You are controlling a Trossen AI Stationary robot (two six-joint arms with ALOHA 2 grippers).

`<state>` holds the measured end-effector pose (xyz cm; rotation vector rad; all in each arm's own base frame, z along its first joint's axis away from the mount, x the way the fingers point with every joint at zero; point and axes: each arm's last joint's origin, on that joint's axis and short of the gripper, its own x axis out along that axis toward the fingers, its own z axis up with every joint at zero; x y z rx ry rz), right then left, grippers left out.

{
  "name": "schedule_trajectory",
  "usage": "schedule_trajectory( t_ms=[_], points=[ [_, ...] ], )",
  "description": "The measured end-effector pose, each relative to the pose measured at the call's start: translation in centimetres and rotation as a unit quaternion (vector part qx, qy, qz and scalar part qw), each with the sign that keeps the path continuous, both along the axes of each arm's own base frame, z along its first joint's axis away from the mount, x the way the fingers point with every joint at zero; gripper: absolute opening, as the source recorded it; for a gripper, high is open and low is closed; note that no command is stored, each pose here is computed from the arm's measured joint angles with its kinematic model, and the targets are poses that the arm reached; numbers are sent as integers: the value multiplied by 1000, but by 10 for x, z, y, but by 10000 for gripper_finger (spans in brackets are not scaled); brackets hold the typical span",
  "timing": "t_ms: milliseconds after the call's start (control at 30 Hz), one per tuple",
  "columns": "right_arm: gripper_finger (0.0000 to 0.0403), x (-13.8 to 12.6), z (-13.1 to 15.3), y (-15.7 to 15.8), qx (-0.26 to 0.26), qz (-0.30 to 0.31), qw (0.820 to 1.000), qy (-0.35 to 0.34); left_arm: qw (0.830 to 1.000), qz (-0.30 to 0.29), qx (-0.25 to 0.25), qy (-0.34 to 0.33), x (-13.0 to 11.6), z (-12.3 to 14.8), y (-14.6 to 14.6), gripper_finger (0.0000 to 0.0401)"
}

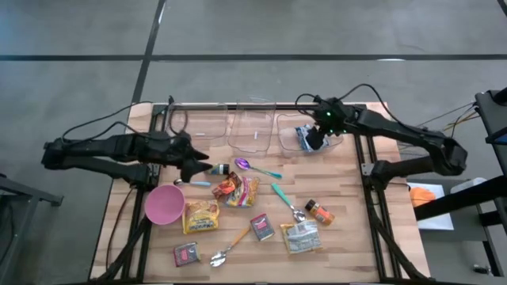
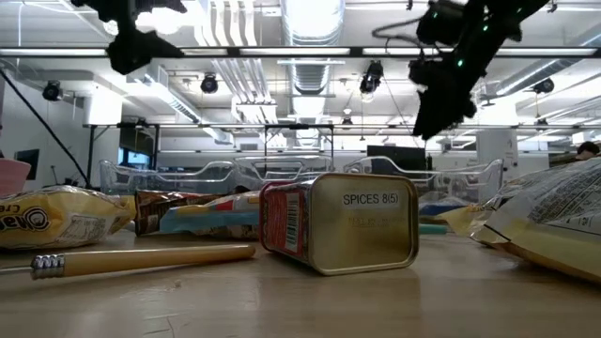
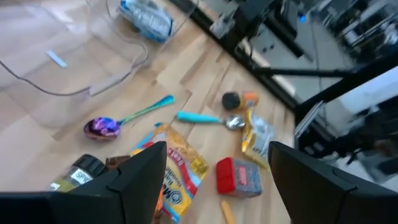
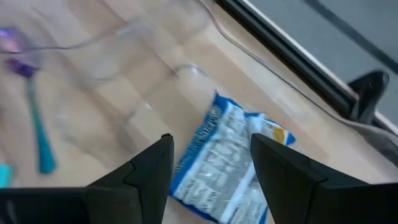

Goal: Pick & Place Food Item
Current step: Put the light yellow noodle pack into the right transparent bin

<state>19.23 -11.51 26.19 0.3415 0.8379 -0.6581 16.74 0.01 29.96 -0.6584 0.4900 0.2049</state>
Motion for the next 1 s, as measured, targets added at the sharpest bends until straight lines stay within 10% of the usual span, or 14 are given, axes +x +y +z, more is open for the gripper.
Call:
schedule_trajectory(
  t_ms=[400, 1000],
  points=[
    [212, -13, 18, 19, 9, -14, 999, -48, 984, -111, 108, 87, 52, -20, -18, 290],
    [212, -26, 43, 43, 28, 1, 987, -156, 909, -223, 311, 168, 85, -44, -79, 290]
  ],
)
